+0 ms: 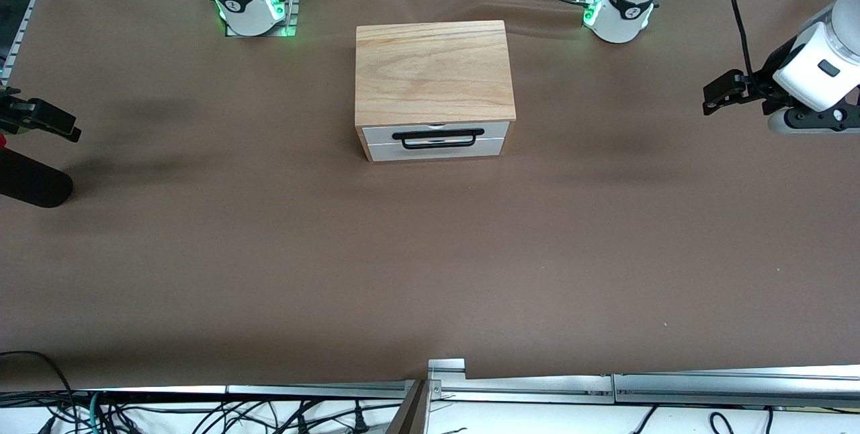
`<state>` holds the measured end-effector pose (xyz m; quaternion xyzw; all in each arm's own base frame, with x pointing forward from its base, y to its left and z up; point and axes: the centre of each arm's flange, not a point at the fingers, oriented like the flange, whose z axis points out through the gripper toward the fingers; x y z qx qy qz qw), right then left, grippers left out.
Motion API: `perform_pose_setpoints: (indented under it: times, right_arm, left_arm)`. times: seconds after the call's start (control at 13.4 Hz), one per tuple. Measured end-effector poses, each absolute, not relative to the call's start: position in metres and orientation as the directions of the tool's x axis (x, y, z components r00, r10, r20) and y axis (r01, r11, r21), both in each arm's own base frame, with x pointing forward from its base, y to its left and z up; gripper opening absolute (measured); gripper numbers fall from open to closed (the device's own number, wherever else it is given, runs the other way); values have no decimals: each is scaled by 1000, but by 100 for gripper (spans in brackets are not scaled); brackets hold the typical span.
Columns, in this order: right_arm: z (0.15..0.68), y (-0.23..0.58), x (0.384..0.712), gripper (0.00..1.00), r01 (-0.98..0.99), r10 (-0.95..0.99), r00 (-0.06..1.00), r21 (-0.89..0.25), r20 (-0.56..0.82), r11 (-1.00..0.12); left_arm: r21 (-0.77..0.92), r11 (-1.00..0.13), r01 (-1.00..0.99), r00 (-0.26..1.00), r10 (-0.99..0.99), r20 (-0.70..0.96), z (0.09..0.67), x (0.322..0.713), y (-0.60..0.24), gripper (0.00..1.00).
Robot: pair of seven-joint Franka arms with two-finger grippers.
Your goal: Pull top drawer with both arms simultaneously
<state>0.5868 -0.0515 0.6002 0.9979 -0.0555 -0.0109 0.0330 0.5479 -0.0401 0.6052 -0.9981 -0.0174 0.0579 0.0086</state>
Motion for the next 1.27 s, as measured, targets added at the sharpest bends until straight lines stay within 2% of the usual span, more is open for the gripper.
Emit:
perform_pose_setpoints:
  times: [1.27]
  right_arm:
    - [601, -50, 587, 100, -107, -108, 994, 67, -16, -992]
  left_arm:
    - [-23, -999, 48, 988, 51, -147, 601, 545, -32, 100]
